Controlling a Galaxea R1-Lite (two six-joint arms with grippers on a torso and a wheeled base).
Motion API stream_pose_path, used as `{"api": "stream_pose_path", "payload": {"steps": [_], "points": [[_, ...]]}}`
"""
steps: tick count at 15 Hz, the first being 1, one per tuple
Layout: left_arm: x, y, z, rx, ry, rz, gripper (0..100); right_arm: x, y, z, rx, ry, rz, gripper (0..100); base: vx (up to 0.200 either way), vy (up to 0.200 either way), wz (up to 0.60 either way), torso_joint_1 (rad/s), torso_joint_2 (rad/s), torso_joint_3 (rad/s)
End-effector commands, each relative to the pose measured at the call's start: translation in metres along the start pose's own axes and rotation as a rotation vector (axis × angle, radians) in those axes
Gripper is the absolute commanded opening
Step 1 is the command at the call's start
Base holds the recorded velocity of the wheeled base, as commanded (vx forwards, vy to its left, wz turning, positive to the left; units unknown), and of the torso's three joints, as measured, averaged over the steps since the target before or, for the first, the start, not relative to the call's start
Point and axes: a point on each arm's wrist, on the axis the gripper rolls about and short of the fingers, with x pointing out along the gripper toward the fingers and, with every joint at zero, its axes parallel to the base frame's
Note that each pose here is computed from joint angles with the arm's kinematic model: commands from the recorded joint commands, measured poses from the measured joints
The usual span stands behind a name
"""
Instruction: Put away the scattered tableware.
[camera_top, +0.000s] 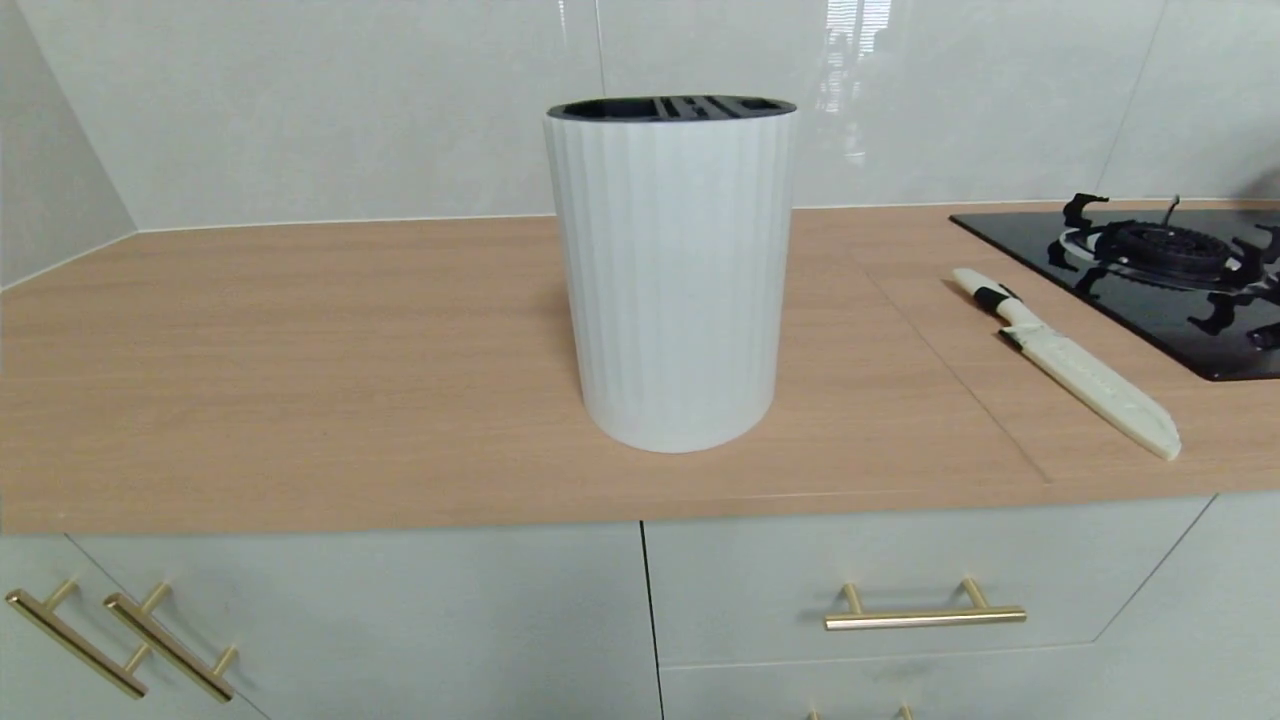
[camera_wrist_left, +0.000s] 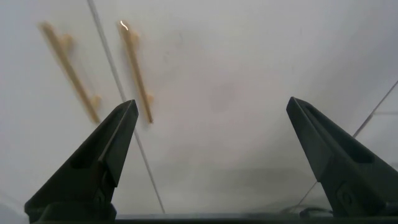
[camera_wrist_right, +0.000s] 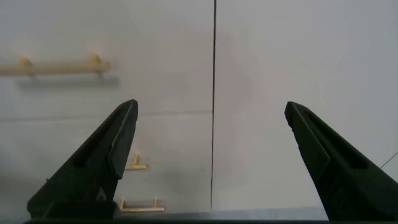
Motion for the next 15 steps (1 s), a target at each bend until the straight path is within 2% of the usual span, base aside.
{"api": "stream_pose_path", "payload": {"steps": [1,15], "points": [[0.0001,0.0000,0.0000,-0.001,0.002,0.000,100,0.0001,0.0000,0.0001,0.000,0.001,0.000,100,0.000,0.000,0.00,0.149,-0.49,-0.300],[0.0001,0.0000,0.0000,-0.001,0.002,0.000,100,0.0001,0.0000,0.0001,0.000,0.001,0.000,100,0.000,0.000,0.00,0.193,-0.48,-0.296]]}}
